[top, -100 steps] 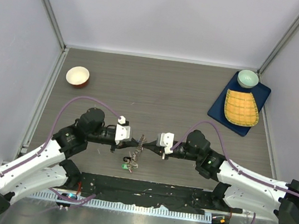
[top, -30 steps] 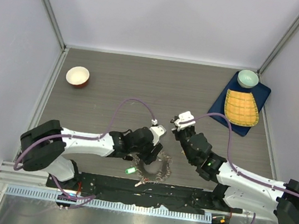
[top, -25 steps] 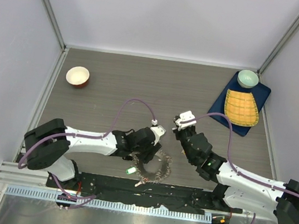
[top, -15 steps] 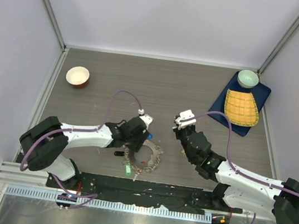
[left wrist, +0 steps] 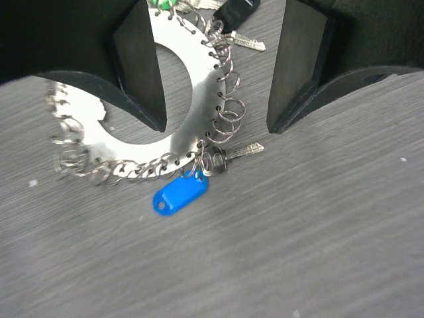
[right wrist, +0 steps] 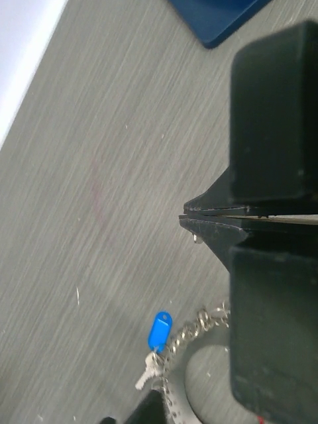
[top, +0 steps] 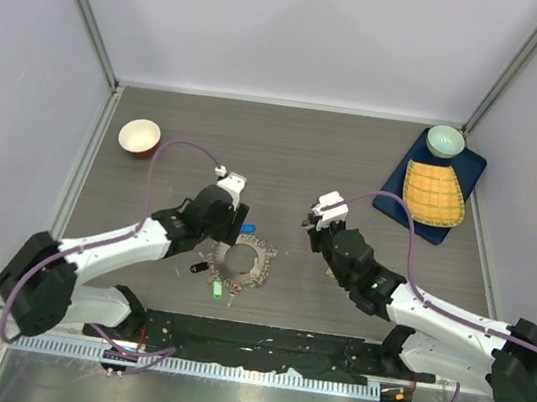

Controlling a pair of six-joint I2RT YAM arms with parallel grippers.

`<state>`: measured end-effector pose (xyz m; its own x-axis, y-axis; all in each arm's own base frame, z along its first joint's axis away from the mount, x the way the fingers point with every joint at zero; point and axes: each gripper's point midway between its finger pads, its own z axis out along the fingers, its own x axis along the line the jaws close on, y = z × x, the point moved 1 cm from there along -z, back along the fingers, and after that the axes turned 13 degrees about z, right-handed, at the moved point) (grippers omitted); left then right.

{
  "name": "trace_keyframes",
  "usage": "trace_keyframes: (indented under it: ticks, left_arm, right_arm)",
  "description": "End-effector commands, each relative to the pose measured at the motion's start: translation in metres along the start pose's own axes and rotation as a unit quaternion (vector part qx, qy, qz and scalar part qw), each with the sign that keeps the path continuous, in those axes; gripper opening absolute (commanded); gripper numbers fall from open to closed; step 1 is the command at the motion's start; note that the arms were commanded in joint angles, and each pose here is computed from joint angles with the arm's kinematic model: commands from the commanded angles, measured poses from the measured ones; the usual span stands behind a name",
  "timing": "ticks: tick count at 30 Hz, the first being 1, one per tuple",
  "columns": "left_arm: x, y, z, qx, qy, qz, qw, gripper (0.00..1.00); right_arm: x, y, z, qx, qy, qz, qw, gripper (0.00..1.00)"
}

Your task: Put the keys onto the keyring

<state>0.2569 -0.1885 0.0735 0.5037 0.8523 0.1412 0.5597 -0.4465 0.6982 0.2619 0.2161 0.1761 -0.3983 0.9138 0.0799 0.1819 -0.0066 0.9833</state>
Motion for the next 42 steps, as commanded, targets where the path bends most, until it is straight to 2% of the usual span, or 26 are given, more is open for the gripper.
trace_keyframes:
  ticks: [1,6,8,10,16,19,23,28,34,42]
  left_arm:
    - [0.022,0.056,-0.045,-0.137,0.034,-0.026,0.990,0.69]
    - [0.048,0.077,-0.115,-0.227,0.060,-0.047,0.971,0.83]
    - [0.056,0.073,-0.133,-0.231,0.070,-0.045,0.970,0.85]
    - [0.063,0.079,-0.159,-0.259,0.074,-0.048,0.962,0.89]
    - [0.075,0.064,-0.199,-0.271,0.081,-0.028,0.959,0.94]
    - [0.077,0.050,-0.197,-0.265,0.087,-0.010,0.960,0.95]
    - [0.078,0.042,-0.193,-0.278,0.093,-0.004,0.956,0.96]
    - [0.080,0.038,-0.194,-0.276,0.099,0.013,0.956,0.96]
    - [0.078,0.036,-0.192,-0.274,0.093,0.021,0.957,0.96]
    - [0.077,0.037,-0.189,-0.274,0.087,0.024,0.958,0.96]
  right_arm:
    - [0.018,0.004,-0.011,0.053,0.041,0.054,0.996,0.01]
    - [0.024,-0.008,-0.034,0.121,0.059,0.095,0.986,0.01]
    - [0.028,-0.015,-0.044,0.156,0.069,0.100,0.980,0.01]
    - [0.036,-0.030,-0.053,0.206,0.085,0.111,0.969,0.01]
    - [0.041,-0.054,-0.057,0.281,0.067,0.123,0.949,0.01]
    - [0.037,-0.069,-0.049,0.314,0.044,0.109,0.942,0.01]
    - [0.017,-0.077,-0.024,0.326,0.003,0.087,0.941,0.01]
    - [-0.004,-0.071,0.025,0.288,-0.021,0.095,0.953,0.01]
    - [-0.023,-0.089,0.075,0.289,-0.050,0.058,0.954,0.01]
    - [-0.022,-0.112,0.100,0.262,-0.026,0.049,0.963,0.01]
